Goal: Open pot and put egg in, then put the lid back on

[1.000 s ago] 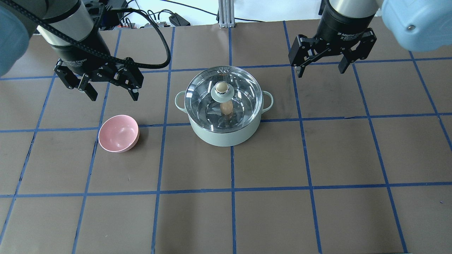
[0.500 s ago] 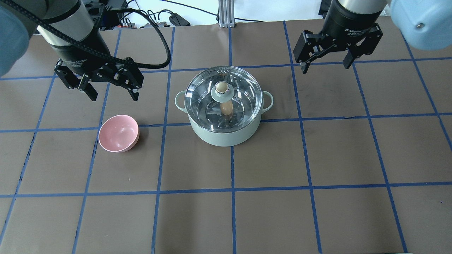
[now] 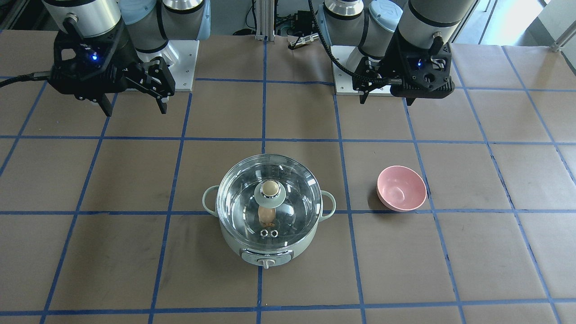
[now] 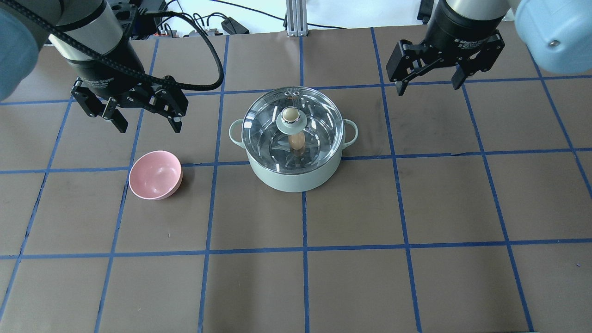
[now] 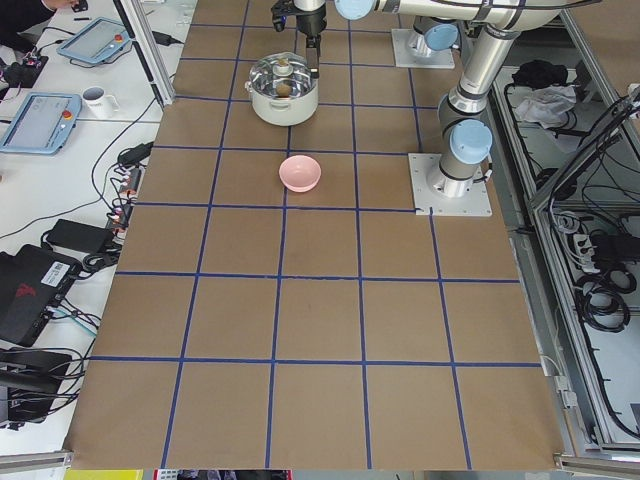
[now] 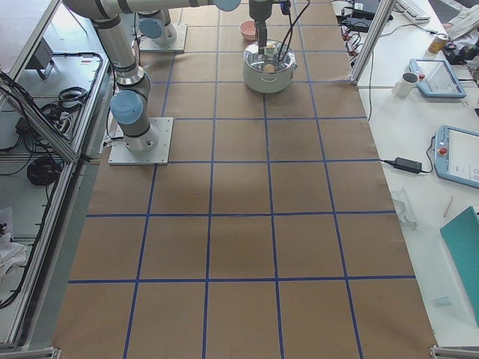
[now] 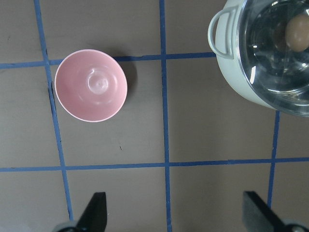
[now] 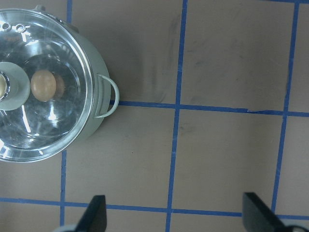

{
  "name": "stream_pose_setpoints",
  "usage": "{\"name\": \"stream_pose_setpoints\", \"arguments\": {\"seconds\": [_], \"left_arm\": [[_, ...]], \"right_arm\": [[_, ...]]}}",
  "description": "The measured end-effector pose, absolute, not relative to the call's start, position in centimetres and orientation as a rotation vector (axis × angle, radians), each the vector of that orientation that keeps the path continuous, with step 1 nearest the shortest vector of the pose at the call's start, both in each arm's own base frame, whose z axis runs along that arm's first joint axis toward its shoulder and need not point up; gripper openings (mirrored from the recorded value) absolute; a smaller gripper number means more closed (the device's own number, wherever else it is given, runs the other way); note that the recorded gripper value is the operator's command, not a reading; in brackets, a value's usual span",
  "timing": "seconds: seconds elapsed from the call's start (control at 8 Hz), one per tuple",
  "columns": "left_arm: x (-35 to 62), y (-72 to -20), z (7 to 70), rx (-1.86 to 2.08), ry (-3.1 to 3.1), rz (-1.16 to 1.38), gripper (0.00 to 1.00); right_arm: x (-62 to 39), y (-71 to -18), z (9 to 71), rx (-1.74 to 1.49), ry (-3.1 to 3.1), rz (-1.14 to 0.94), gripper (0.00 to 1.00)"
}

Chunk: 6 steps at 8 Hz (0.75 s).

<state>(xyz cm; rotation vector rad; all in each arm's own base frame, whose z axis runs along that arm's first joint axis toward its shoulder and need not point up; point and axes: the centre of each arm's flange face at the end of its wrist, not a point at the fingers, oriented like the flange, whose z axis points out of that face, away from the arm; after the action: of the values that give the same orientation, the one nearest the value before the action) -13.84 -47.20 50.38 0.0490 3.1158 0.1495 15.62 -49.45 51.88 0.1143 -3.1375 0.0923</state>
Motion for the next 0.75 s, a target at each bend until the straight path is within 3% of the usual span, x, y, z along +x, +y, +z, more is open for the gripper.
{"name": "stream_pose_setpoints", "arguments": {"seconds": [0.75], "left_arm": [[-13.8, -47.2, 50.4, 0.049, 3.116, 0.15, 1.0]], "right_arm": [[14.5, -49.8, 51.2, 0.077, -3.144, 0.072, 1.0]]}}
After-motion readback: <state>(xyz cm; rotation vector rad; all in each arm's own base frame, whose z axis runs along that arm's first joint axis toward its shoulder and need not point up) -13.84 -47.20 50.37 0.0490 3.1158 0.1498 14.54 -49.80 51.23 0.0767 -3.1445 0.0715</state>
